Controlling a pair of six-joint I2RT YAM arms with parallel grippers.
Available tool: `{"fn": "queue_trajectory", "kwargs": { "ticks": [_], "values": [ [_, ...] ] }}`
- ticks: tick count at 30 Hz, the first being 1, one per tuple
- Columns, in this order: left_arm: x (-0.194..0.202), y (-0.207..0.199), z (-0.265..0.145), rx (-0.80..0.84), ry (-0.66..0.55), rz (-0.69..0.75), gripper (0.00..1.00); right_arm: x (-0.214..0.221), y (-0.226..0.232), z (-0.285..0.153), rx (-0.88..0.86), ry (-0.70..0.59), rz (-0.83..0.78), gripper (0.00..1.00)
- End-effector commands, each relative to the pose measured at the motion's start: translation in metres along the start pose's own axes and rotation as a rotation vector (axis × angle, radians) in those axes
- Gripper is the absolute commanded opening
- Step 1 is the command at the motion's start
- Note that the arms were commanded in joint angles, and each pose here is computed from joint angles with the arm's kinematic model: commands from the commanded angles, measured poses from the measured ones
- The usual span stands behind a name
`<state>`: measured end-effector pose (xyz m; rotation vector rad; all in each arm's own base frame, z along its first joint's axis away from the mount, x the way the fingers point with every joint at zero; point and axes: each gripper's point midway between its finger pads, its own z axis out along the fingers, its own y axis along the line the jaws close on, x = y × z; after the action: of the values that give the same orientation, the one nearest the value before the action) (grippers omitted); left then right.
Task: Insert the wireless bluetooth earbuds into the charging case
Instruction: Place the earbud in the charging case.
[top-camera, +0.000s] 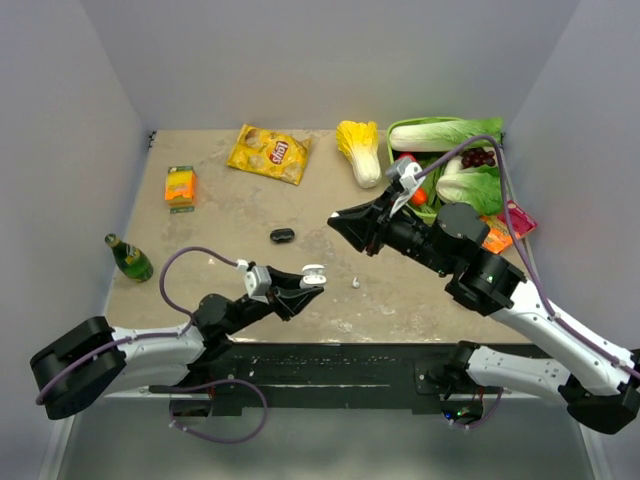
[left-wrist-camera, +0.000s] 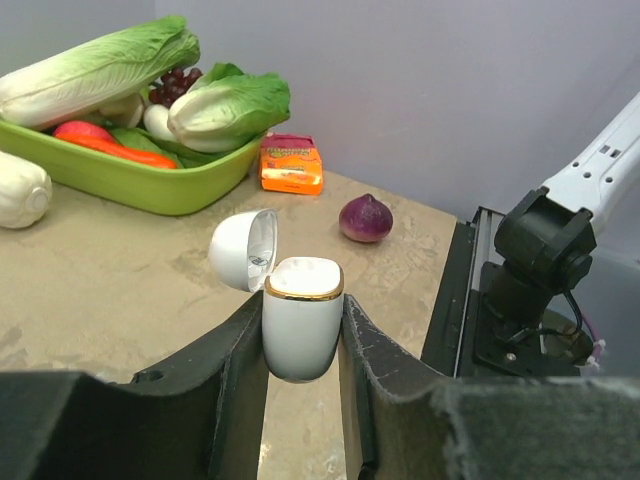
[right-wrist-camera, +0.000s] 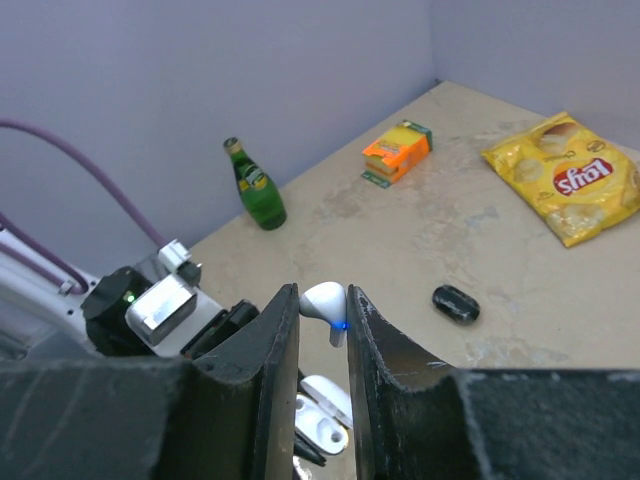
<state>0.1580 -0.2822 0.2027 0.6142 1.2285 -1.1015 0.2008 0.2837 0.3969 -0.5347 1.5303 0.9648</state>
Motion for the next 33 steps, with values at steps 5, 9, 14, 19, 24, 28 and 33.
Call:
{"fn": "queue_trajectory", "kwargs": {
  "ticks": [5, 9, 14, 19, 24, 28, 33],
  "values": [
    [-0.144, -0.040, 0.018, 0.169, -0.512, 0.187, 0.00, -0.020, 0.027, -0.010, -0.103, -0.018, -0.035, 0.00],
    [-0.158, -0.046, 0.025, 0.195, -0.541, 0.231, 0.00, -0.027, 0.035, -0.013, -0.129, -0.015, -0.038, 0.00],
    [-0.177, -0.050, 0.033, 0.207, -0.577, 0.298, 0.00, -0.036, 0.044, -0.015, -0.155, -0.021, -0.045, 0.00],
    [-0.189, -0.052, 0.046, 0.218, -0.588, 0.331, 0.00, -0.042, 0.049, -0.013, -0.169, -0.021, -0.052, 0.00],
    [-0.195, -0.046, 0.057, 0.193, -0.592, 0.313, 0.00, -0.039, 0.049, -0.010, -0.163, -0.002, -0.058, 0.00],
    [-0.191, -0.038, 0.063, 0.159, -0.571, 0.265, 0.00, -0.034, 0.048, -0.009, -0.161, 0.007, -0.056, 0.00],
    [-0.186, -0.029, 0.065, 0.119, -0.556, 0.216, 0.00, -0.028, 0.049, -0.007, -0.169, 0.016, -0.048, 0.00]
  ]
}}
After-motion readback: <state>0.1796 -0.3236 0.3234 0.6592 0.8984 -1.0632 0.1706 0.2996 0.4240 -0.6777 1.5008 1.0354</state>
